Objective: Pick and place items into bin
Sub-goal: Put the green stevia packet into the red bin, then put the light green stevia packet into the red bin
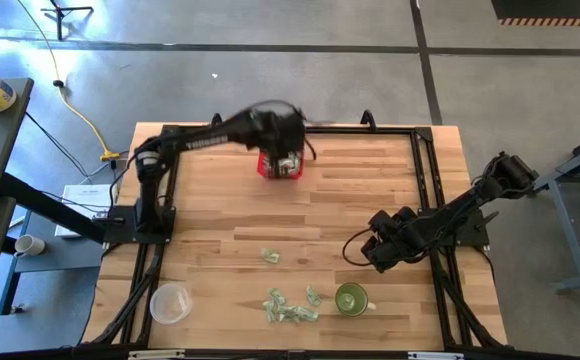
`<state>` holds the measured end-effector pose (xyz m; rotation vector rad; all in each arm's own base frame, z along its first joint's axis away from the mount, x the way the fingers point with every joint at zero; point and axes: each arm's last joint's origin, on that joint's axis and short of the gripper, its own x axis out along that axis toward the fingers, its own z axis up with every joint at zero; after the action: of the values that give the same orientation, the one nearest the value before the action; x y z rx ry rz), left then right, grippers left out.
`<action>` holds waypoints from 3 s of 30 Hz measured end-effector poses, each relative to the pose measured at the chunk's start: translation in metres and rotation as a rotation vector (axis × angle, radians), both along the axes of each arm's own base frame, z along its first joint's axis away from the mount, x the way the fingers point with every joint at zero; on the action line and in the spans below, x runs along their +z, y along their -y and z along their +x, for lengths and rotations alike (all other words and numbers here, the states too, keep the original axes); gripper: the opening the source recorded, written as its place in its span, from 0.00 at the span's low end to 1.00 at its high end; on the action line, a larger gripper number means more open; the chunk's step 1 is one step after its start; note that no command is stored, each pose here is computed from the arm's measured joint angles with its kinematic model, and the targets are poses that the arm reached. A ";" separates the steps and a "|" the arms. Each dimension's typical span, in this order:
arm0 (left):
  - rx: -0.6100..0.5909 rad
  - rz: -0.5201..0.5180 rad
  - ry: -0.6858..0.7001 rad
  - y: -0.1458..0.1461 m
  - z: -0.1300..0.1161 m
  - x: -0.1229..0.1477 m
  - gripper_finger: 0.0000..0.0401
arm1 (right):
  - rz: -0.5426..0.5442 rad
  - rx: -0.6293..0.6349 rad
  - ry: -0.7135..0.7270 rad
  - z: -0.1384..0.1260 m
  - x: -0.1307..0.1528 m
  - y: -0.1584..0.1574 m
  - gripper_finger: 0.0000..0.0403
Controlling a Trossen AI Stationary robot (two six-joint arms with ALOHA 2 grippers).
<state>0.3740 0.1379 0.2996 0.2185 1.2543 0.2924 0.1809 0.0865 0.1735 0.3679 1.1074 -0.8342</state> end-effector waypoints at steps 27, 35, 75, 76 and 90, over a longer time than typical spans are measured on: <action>-0.224 -0.465 -0.114 0.109 -0.009 0.002 0.61 | -0.004 0.012 0.017 0.000 0.000 -0.003 0.67; -0.463 -0.380 -0.168 0.244 -0.018 -0.067 0.62 | -0.026 0.075 0.027 -0.004 0.000 -0.011 0.67; -0.083 0.051 0.054 0.069 0.013 -0.051 0.07 | 0.006 0.014 0.003 -0.007 0.000 -0.010 0.67; -0.070 0.069 0.035 0.056 0.010 -0.043 0.05 | 0.004 0.011 0.003 -0.006 0.000 -0.009 0.67; 0.146 -0.227 0.025 -0.048 -0.036 -0.045 0.33 | 0.000 -0.017 0.013 -0.004 0.000 -0.005 0.67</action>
<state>0.3384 0.1863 0.2550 -0.0718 1.2697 0.2747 0.1771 0.0915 0.1734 0.3827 1.0935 -0.8451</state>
